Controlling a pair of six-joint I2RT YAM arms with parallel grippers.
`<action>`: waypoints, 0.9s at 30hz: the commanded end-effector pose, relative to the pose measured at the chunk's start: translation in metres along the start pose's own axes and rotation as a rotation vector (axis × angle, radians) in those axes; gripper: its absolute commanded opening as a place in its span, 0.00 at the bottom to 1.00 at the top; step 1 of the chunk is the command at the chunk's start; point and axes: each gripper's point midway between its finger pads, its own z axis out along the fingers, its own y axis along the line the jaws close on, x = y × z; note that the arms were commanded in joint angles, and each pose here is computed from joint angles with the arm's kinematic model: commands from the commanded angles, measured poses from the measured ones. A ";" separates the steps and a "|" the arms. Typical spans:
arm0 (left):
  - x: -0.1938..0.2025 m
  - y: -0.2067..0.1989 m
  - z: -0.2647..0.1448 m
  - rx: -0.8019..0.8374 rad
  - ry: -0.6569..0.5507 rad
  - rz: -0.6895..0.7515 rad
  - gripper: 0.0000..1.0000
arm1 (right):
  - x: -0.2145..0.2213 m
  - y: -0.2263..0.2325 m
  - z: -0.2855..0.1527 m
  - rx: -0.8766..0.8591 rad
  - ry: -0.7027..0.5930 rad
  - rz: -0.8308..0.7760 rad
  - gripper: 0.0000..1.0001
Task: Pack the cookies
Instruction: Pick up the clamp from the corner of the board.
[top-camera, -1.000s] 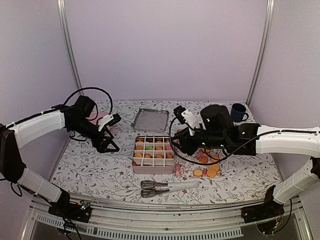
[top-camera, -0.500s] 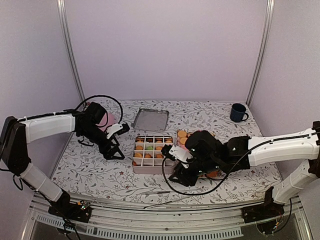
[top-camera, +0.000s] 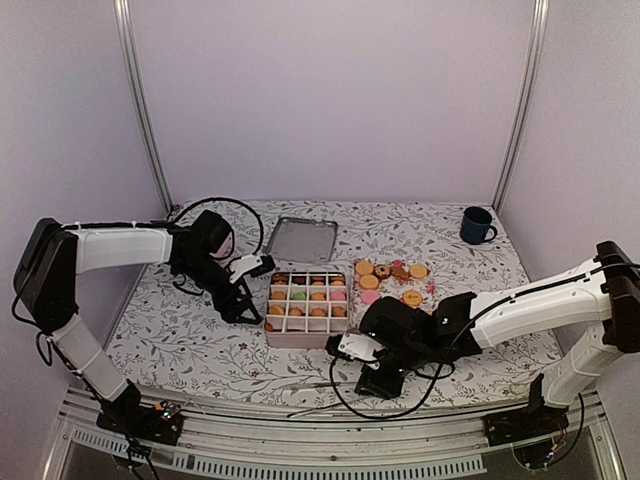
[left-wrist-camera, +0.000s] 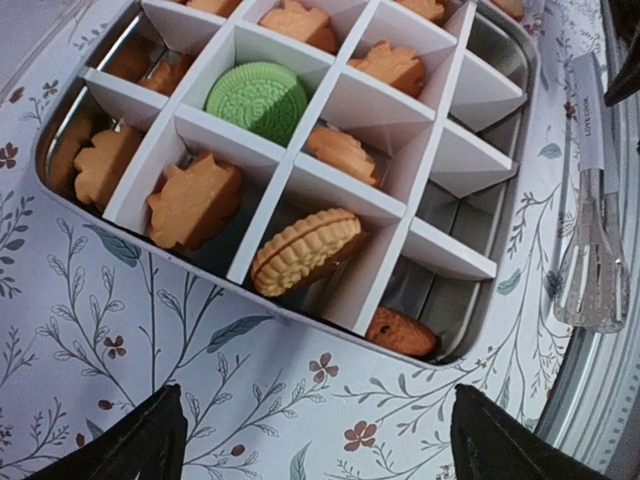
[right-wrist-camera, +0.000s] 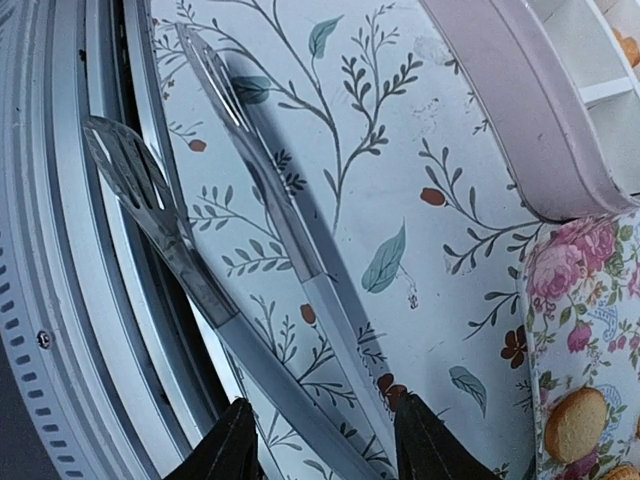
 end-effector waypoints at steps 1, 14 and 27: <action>-0.023 0.002 0.003 -0.014 -0.031 0.039 0.92 | 0.005 0.000 0.010 0.004 0.049 -0.072 0.48; -0.020 -0.011 -0.015 -0.015 -0.027 0.107 0.94 | 0.010 -0.009 0.026 0.011 0.098 -0.112 0.42; -0.013 -0.035 -0.033 0.010 -0.011 0.192 0.94 | -0.016 -0.022 0.011 -0.004 0.042 -0.120 0.40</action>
